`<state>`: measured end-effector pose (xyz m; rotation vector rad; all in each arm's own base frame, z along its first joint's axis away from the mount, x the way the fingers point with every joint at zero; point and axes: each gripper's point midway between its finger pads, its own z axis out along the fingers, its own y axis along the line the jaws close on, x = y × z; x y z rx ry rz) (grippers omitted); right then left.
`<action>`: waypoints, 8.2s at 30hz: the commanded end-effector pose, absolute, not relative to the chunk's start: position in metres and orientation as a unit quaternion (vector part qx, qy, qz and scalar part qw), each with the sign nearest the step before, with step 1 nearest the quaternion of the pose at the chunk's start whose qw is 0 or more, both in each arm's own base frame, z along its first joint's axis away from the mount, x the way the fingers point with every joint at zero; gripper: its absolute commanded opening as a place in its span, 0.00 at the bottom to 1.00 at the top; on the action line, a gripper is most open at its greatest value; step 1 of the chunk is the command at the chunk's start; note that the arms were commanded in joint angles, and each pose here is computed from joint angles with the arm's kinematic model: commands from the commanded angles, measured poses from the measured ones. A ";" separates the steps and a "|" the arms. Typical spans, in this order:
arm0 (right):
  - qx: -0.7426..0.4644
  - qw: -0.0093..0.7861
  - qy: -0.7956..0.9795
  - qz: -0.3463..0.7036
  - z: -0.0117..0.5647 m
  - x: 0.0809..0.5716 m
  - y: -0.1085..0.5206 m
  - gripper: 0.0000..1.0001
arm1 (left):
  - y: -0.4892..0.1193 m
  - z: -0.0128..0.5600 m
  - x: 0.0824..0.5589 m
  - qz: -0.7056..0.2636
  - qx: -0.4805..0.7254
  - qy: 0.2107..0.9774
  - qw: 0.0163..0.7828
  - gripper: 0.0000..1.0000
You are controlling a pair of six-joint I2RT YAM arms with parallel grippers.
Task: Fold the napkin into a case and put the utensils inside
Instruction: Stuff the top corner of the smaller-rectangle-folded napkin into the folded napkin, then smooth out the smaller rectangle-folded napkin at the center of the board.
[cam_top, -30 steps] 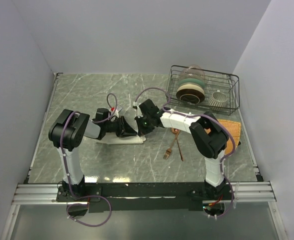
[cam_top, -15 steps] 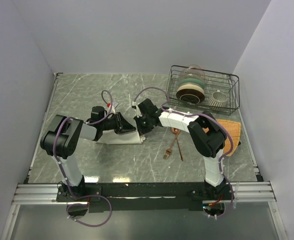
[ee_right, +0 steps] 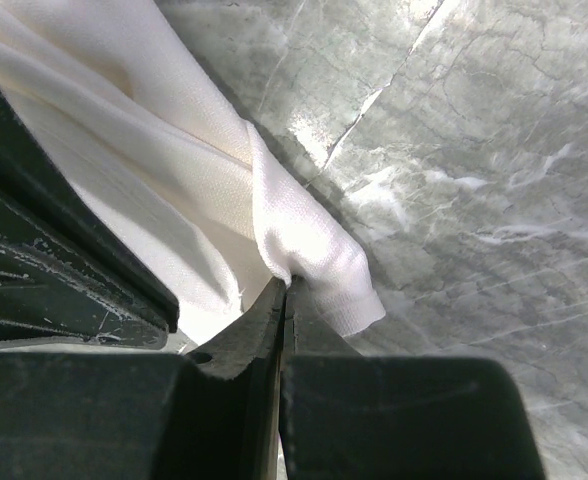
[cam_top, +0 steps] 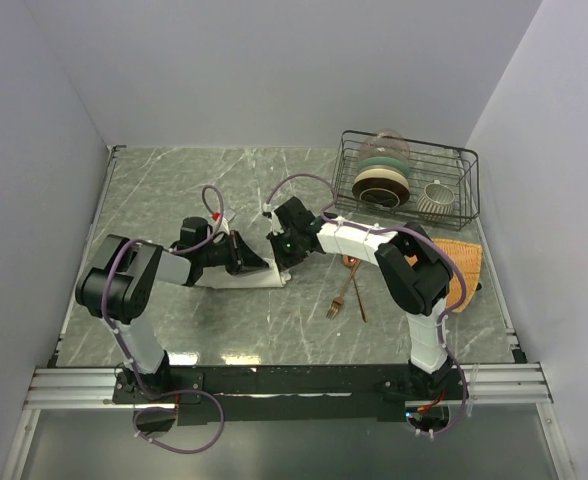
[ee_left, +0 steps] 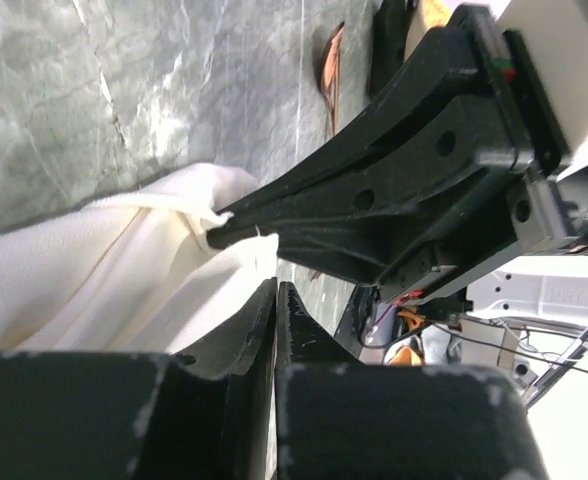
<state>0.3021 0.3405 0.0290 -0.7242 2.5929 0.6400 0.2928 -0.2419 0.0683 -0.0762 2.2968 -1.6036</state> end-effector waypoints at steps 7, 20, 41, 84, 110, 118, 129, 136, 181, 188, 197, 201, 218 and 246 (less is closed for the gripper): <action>-0.256 0.209 0.916 0.228 0.053 0.312 0.348 0.00 | -0.247 0.047 0.300 -0.528 -0.012 0.831 0.176 0.08; -0.255 0.222 0.902 0.269 0.084 0.307 0.357 0.00 | -0.244 0.003 0.302 -0.466 -0.022 0.874 0.138 0.07; -0.259 0.185 0.921 0.223 0.030 0.302 0.353 0.00 | -0.246 0.003 0.313 -0.458 -0.017 0.878 0.141 0.06; -0.434 0.266 0.856 0.088 0.011 0.317 0.334 0.00 | -0.106 0.061 0.301 -0.332 0.423 0.809 0.237 0.62; -0.467 0.304 0.827 0.074 0.016 0.326 0.333 0.00 | -0.134 0.077 0.322 -0.344 0.475 0.777 0.229 0.01; -0.473 0.324 0.817 0.066 0.026 0.336 0.336 0.00 | -0.134 0.040 0.333 -0.345 0.439 0.808 0.187 0.01; -0.485 0.370 0.791 0.052 0.058 0.351 0.341 0.01 | -0.130 0.008 0.326 -0.372 0.359 0.849 0.109 0.01; -0.506 0.361 0.782 0.047 0.047 0.352 0.342 0.00 | -0.144 0.072 0.324 -0.410 0.390 0.807 0.170 0.01; -0.456 0.365 0.808 0.078 0.082 0.366 0.348 0.59 | -0.126 -0.003 0.331 -0.428 0.235 0.869 0.078 0.01; -0.468 0.374 0.801 0.025 0.056 0.372 0.350 0.56 | -0.125 -0.003 0.329 -0.425 0.237 0.870 0.078 0.01; -0.470 0.406 0.779 -0.088 0.034 0.381 0.322 0.22 | -0.114 -0.006 0.327 -0.420 0.225 0.876 0.080 0.01; -0.476 0.425 0.759 -0.128 0.037 0.382 0.313 0.00 | -0.112 -0.005 0.329 -0.416 0.223 0.877 0.084 0.01; -0.450 0.428 0.781 -0.072 0.082 0.369 0.344 0.32 | -0.105 -0.006 0.326 -0.419 0.207 0.881 0.075 0.01; -0.429 0.382 0.817 0.038 0.087 0.365 0.352 0.41 | -0.106 -0.008 0.325 -0.418 0.205 0.881 0.078 0.01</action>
